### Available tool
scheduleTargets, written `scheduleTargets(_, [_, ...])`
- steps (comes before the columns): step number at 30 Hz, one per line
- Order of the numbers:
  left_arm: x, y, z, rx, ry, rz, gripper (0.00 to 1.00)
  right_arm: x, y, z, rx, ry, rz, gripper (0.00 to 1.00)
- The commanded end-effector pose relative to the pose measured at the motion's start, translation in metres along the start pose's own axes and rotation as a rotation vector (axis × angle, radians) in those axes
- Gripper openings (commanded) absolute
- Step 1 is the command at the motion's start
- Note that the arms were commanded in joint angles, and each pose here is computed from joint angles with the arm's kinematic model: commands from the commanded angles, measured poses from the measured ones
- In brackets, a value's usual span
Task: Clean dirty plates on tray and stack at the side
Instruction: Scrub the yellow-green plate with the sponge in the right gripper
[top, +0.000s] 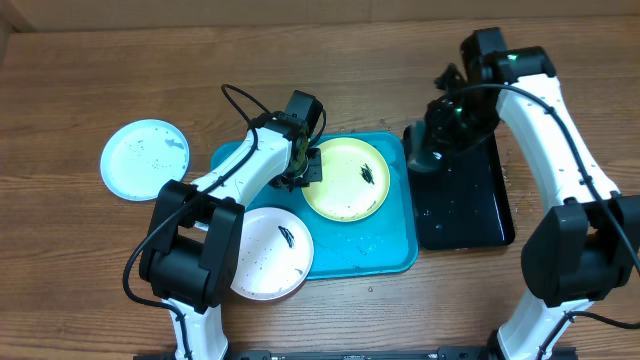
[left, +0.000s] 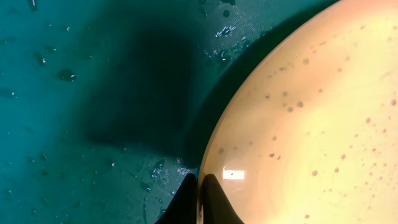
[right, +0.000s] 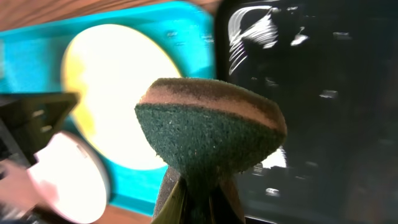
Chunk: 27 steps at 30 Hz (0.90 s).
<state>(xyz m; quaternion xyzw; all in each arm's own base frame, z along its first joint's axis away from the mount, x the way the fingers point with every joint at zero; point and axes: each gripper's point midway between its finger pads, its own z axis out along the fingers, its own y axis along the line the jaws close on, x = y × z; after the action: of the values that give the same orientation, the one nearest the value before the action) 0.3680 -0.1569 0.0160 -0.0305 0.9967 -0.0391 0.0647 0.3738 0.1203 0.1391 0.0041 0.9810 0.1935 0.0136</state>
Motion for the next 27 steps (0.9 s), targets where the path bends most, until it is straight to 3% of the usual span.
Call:
scheduleTargets(1, [0.004,-0.002,0.000,0.006,0.008,-0.017,0.04,0.002,0.045,-0.004,-0.099,-0.021,-0.091,0.04])
scheduleTargets(6, [0.004,-0.002,0.000,0.006,0.008,-0.017,0.04,0.011,0.073,0.015,-0.044,-0.014,-0.198,0.04])
scheduleTargets(14, [0.005,-0.001,0.000,0.004,0.011,0.018,0.04,0.006,0.067,0.046,0.310,-0.088,-0.279,0.04])
scheduleTargets(27, [0.005,-0.001,0.000,0.004,0.011,0.044,0.04,0.000,0.048,0.107,0.399,-0.041,-0.322,0.04])
